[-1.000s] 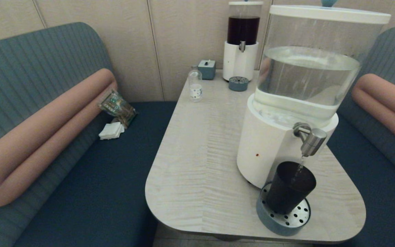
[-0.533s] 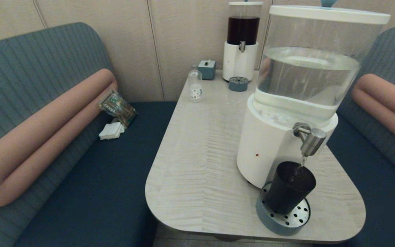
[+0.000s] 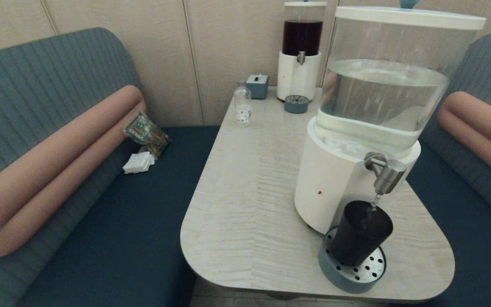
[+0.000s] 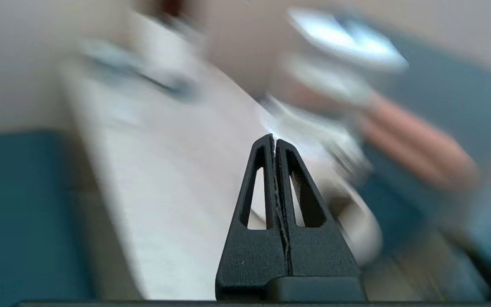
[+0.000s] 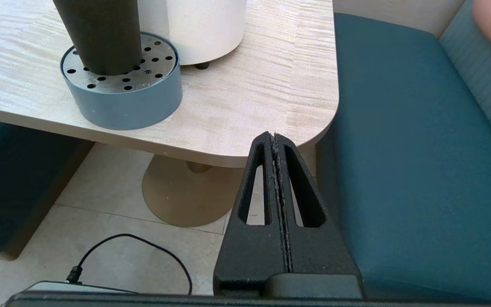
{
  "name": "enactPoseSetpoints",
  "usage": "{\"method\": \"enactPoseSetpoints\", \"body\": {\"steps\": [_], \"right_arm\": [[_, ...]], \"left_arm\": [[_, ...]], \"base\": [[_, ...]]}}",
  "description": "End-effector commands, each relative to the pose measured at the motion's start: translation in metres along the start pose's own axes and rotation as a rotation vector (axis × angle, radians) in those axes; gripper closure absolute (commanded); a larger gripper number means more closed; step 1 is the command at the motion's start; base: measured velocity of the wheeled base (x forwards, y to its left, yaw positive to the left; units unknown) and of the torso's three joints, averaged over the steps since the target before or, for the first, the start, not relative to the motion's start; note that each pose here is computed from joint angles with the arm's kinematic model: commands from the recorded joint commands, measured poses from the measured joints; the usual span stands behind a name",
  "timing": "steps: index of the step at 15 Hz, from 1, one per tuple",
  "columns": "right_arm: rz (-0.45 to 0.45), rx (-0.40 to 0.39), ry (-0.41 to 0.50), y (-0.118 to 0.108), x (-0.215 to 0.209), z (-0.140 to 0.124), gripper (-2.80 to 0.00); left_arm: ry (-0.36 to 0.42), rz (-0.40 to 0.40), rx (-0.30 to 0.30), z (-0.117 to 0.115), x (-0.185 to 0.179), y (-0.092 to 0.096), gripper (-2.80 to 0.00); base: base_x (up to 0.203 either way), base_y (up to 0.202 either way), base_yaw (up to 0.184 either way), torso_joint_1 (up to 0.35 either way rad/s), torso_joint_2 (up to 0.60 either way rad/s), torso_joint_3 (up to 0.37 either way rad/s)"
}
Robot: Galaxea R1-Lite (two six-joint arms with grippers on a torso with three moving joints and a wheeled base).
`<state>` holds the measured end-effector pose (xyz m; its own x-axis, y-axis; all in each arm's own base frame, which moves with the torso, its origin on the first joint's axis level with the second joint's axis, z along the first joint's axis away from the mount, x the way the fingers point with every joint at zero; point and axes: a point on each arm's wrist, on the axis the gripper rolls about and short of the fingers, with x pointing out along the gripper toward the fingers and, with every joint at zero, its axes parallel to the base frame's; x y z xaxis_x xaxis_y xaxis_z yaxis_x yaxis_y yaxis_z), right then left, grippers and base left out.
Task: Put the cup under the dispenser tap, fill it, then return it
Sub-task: Turn off the faucet
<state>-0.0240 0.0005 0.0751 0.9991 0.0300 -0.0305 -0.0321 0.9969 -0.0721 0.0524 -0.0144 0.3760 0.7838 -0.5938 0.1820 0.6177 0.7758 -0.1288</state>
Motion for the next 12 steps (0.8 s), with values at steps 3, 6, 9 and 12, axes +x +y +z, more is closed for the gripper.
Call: {"method": "enactPoseSetpoints", "body": {"steps": [3,6,9,12], "right_arm": [[0.0,-0.001,-0.004,0.0,0.0,0.0,0.0],[0.0,-0.001,-0.003,0.0,0.0,0.0,0.0],[0.0,-0.001,-0.003,0.0,0.0,0.0,0.0],[0.0,-0.001,-0.003,0.0,0.0,0.0,0.0]], "left_arm": [[0.29,-0.228,0.062,-0.025,0.067,0.044,0.0],[0.4,-0.281,0.265,-0.04,0.101,0.06,0.0],[0.571,-0.295,0.51,-0.044,0.132,0.055,0.0],[0.651,-0.391,0.662,-0.061,0.166,0.018,0.0]], "base": [[0.0,0.0,0.0,0.0,0.0,0.0],[0.0,0.0,0.0,0.0,0.0,0.0],[0.0,0.0,0.0,0.0,0.0,0.0],[0.0,0.0,0.0,0.0,0.0,0.0]]}}
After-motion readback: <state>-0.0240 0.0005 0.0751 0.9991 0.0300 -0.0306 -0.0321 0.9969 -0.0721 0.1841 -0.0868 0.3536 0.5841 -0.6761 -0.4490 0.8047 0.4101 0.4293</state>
